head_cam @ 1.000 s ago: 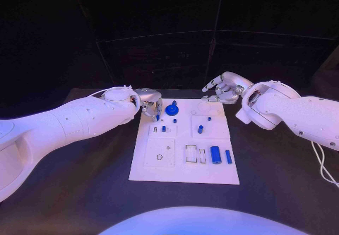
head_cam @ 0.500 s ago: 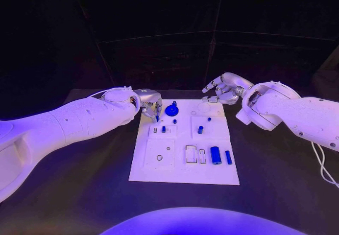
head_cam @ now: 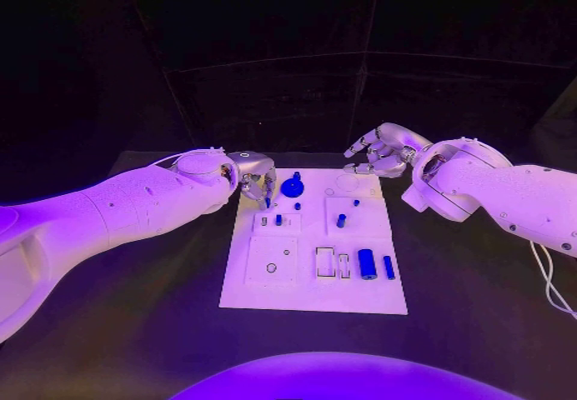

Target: Assemble the parts on the task board

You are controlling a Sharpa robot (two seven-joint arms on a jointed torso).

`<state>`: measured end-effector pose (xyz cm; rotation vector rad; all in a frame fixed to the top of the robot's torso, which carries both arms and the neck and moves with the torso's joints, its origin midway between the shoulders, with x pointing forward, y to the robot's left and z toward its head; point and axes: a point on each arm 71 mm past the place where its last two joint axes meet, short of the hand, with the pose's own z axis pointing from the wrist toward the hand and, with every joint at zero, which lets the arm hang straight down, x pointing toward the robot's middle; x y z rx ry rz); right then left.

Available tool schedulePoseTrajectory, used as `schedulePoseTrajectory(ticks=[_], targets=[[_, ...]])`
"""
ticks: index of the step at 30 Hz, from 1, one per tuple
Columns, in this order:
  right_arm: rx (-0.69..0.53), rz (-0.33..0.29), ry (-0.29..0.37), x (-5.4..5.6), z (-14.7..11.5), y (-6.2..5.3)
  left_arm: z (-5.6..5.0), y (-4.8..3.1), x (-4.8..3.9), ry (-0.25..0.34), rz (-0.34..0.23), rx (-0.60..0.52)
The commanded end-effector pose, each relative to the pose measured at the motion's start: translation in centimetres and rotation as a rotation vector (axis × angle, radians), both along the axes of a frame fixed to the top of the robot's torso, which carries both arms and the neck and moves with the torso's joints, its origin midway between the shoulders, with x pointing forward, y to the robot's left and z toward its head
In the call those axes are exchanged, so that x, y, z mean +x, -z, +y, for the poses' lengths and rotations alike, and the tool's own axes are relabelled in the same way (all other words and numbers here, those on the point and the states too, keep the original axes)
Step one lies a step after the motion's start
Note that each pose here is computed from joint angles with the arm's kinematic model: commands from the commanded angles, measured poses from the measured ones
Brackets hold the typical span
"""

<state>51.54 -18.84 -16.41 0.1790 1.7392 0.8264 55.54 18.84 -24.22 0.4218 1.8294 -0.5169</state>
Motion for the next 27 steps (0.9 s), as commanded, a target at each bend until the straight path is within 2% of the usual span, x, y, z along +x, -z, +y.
schedulePoseTrajectory(ticks=[1, 27], targets=[[-0.003, -0.001, -0.008, -0.02, 0.09, -0.11, 0.04, 1.18, -0.55, 0.007, 0.047, 0.041], [-0.008, 0.002, -0.011, 0.04, 0.1, -0.05, 0.42, 0.9, -0.83, 0.008, 0.021, 0.024]])
